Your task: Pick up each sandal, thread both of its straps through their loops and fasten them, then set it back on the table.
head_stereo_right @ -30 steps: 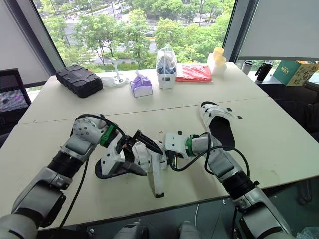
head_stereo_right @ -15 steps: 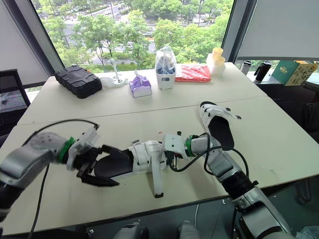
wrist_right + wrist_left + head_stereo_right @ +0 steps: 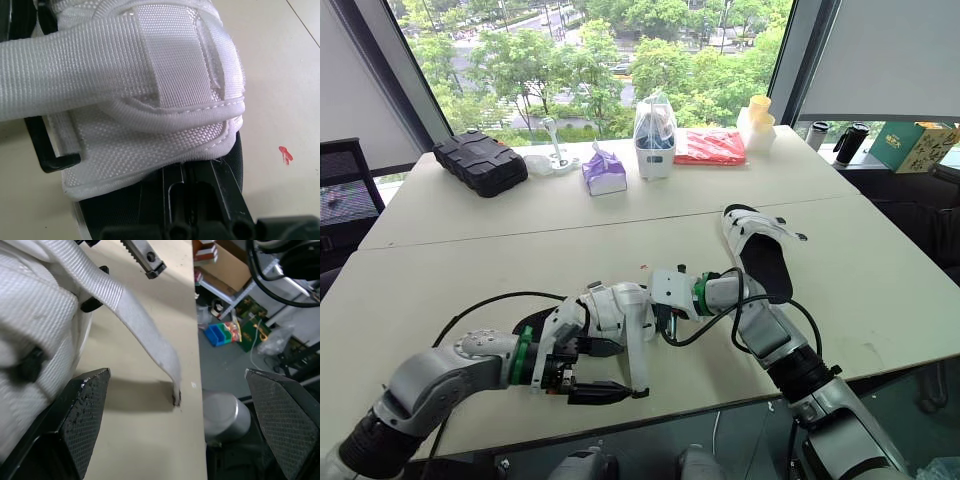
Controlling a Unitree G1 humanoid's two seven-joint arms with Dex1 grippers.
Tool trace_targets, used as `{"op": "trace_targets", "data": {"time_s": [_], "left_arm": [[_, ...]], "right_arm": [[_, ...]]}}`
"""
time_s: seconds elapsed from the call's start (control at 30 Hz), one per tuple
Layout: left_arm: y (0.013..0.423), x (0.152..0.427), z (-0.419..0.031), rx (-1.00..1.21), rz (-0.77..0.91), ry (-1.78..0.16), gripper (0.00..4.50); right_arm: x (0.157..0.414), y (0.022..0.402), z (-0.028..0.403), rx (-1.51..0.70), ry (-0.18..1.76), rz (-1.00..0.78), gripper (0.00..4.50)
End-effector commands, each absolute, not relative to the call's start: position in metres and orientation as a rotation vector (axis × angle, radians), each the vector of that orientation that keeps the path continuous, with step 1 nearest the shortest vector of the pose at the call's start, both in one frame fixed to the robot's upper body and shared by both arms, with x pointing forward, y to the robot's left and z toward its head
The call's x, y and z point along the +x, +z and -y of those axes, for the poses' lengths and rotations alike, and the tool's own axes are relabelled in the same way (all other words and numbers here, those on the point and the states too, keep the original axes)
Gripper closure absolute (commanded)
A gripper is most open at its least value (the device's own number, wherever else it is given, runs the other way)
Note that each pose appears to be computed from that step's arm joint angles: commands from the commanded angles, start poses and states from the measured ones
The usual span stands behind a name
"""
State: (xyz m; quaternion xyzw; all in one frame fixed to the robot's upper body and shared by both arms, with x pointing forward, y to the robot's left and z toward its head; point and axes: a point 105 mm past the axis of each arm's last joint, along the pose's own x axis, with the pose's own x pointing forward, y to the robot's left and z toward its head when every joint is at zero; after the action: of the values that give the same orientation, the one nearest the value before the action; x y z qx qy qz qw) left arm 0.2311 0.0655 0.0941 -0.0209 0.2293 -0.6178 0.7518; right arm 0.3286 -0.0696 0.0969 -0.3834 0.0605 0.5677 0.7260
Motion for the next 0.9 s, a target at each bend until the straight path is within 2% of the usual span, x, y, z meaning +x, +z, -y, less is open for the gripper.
{"op": "trace_targets", "data": {"time_s": [0.03, 0.27, 0.3, 0.37, 0.6, 0.9], "left_arm": [[0.095, 0.235, -0.053, -0.058, -0.501, -1.333, 0.01], [0.095, 0.244, -0.033, -0.125, -0.517, -1.298, 0.01], [0.095, 0.244, -0.033, -0.126, -0.518, -1.296, 0.25], [0.097, 0.246, -0.033, -0.145, -0.520, -1.288, 0.89], [0.117, 0.252, -0.037, -0.227, -0.486, -1.278, 4.38], [0.167, 0.264, -0.055, -0.491, -0.492, -1.336, 4.46]], "right_arm": [[0.320, 0.065, 0.083, -0.862, 1.270, -0.291, 4.50], [0.323, 0.066, 0.082, -0.866, 1.267, -0.288, 4.50], [0.323, 0.067, 0.082, -0.867, 1.267, -0.288, 4.50], [0.324, 0.067, 0.082, -0.868, 1.266, -0.288, 4.50], [0.326, 0.067, 0.081, -0.869, 1.264, -0.283, 4.50], [0.330, 0.067, 0.078, -0.870, 1.259, -0.273, 4.50]]}}
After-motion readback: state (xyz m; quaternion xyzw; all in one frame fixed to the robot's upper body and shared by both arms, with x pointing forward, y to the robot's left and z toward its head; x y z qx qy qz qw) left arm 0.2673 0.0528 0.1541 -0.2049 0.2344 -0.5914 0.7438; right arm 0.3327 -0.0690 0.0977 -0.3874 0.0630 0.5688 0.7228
